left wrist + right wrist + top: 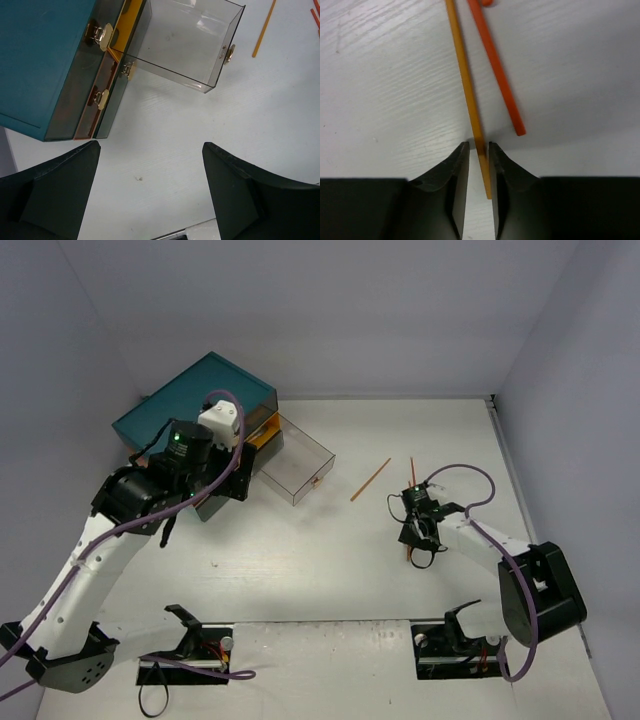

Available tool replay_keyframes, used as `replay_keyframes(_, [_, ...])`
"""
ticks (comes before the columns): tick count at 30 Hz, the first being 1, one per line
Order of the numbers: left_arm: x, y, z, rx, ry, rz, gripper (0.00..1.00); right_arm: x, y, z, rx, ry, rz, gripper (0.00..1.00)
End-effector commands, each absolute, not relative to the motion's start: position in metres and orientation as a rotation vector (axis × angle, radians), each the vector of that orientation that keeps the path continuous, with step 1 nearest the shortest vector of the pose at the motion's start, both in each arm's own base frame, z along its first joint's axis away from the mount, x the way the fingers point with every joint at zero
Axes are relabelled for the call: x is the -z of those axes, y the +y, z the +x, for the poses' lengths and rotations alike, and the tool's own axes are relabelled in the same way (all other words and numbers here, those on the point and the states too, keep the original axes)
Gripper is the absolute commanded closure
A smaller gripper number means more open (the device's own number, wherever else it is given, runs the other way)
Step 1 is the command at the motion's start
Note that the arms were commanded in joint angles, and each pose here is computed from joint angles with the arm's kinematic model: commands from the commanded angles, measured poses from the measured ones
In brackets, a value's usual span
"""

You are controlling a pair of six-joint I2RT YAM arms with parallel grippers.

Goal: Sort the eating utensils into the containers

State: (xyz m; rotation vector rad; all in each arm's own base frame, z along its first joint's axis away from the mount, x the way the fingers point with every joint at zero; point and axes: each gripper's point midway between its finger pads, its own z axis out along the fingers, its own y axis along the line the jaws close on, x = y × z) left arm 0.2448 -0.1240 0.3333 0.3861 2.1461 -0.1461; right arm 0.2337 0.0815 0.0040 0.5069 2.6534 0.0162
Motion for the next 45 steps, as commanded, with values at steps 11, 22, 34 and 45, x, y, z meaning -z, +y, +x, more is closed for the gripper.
replay_keyframes(11, [-0.359,-0.093,0.216,0.143,2.025,0.323,0.19,-0.074,0.163,0.279,-0.206,2.516,0.264,1.0])
replay_keyframes(22, [-0.345,-0.088,0.2,0.167,2.045,0.293,0.19,-0.262,0.27,0.363,-0.462,2.111,-0.089,1.0])
replay_keyframes(34, [-0.359,-0.086,0.202,0.178,2.023,0.234,0.19,-0.237,0.363,0.417,-0.533,2.13,-0.149,0.94])
replay_keyframes(45, [-0.361,-0.099,0.213,0.209,2.051,0.216,0.19,-0.251,0.299,0.426,-0.355,2.072,0.051,0.46])
